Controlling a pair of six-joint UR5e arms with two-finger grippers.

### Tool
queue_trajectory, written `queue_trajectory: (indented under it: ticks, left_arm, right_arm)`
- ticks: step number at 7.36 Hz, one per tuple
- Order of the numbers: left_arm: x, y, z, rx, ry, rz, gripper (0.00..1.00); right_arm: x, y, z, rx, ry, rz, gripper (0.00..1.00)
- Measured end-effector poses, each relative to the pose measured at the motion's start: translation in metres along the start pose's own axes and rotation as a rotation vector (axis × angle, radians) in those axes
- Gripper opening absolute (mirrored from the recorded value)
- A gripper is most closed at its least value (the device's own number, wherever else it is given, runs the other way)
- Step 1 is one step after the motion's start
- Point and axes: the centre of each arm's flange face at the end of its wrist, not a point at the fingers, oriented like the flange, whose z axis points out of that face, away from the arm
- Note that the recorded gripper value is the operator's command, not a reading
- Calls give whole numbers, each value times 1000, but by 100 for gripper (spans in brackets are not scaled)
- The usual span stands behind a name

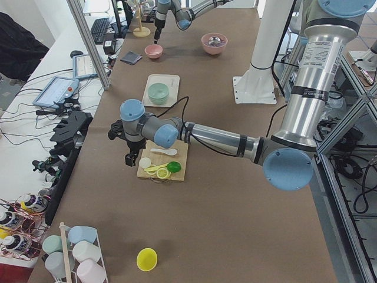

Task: Stack pink bowl on green and place spoon
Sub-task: 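Reach the right gripper to the small pink bowl rim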

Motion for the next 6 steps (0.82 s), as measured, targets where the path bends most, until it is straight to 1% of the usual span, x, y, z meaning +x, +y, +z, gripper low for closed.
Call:
queue_trajectory:
  ticks: [2, 3, 4, 6]
  left_arm:
    - [-1, -2, 2, -2, 0, -1, 98]
    - [-1, -3, 2, -2, 0, -1, 98]
    - [-1, -4, 1, -1, 0, 0, 98]
    - [0, -5, 1, 1, 0, 2, 98]
  right_arm:
    - [0, 5, 9, -13, 10, 4, 54]
    - [2, 8, 13, -19, 15, 6, 35]
    - [5, 10, 16, -23, 19, 8, 0]
    - [7, 9, 15, -26, 19, 12, 0]
